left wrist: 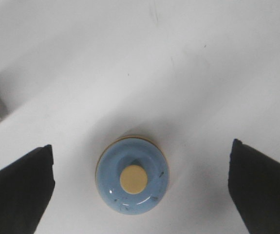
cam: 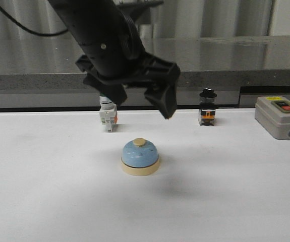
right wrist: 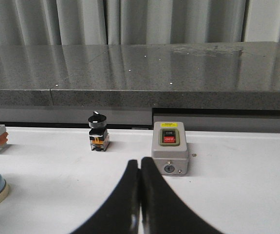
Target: Place and press bell with both arms
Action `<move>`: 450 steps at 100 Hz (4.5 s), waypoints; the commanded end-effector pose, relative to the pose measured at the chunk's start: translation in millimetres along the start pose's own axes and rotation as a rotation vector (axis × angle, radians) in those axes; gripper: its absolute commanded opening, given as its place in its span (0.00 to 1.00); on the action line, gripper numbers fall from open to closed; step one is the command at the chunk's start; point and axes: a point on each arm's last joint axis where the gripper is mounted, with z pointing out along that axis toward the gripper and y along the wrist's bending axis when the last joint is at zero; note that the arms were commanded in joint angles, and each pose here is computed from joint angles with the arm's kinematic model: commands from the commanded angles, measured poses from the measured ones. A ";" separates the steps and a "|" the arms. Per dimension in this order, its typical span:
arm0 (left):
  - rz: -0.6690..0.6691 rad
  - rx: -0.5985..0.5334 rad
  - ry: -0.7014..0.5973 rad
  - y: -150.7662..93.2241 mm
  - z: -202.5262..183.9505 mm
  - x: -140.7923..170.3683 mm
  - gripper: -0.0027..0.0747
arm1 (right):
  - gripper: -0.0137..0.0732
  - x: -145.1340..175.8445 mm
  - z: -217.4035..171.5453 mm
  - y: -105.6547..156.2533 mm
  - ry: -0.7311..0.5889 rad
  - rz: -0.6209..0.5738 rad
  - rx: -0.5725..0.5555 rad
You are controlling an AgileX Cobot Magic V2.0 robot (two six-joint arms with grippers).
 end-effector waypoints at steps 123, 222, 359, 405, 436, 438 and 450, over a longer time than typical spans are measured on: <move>-0.342 -0.376 -0.627 57.2 -233.7 184.8 0.91 | 0.09 -13.9 -2.7 0.2 -0.119 -0.018 0.003; -0.319 -0.391 -0.731 46.4 -252.4 194.9 0.01 | 0.09 -13.9 -2.7 0.2 -0.119 -0.018 0.003; -0.173 -0.634 -0.998 30.0 -184.9 310.1 0.01 | 0.09 -13.9 -2.7 0.2 -0.119 -0.018 0.003; -0.171 -0.635 -1.004 29.9 -185.4 309.8 0.01 | 0.09 -13.9 -2.7 0.2 -0.119 -0.018 0.003; -0.171 -0.635 -1.004 29.9 -185.4 309.8 0.01 | 0.09 -13.9 -2.7 0.2 -0.119 -0.018 0.003; -0.171 -0.635 -1.004 29.9 -185.4 309.8 0.01 | 0.09 -13.9 -2.7 0.2 -0.119 -0.018 0.003; -0.171 -0.635 -1.004 29.9 -185.4 309.8 0.01 | 0.09 -13.9 -2.7 0.2 -0.119 -0.018 0.003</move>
